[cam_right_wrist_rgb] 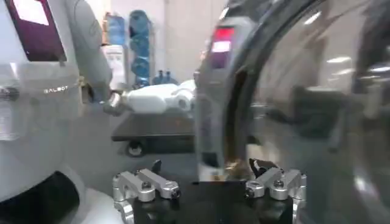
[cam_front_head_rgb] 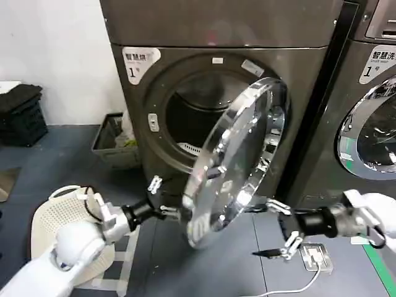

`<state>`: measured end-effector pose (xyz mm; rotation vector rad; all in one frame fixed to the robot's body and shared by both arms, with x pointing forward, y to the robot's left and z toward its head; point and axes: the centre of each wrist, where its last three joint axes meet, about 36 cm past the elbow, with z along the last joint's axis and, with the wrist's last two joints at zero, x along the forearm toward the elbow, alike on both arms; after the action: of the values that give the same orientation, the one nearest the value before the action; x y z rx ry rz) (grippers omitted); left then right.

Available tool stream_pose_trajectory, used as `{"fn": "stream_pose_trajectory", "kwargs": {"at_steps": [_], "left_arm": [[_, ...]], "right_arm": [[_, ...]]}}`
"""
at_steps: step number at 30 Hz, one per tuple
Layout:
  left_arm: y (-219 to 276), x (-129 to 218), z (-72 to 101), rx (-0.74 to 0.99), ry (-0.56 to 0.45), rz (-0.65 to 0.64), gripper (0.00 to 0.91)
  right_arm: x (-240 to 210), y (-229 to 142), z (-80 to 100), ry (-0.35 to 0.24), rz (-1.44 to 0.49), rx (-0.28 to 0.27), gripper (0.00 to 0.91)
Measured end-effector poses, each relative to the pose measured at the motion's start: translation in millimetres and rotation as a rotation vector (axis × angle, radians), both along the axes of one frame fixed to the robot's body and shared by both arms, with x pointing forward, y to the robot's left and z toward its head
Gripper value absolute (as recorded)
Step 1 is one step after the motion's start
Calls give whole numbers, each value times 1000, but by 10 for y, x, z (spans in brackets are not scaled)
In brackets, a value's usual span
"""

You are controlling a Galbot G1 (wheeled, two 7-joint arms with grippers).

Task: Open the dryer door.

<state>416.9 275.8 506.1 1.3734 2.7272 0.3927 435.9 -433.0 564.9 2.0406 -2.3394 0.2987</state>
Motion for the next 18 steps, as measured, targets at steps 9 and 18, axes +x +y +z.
{"fn": "stream_pose_trajectory", "kwargs": {"at_steps": [9, 18], "left_arm": [[-224, -25, -63, -24, 5, -49, 907], [-437, -15, -113, -41, 3, -95, 907]], "right_arm": [[-687, -483, -137, -57, -189, 43, 907], [-1652, -1072, -293, -230, -591, 74, 907]]}}
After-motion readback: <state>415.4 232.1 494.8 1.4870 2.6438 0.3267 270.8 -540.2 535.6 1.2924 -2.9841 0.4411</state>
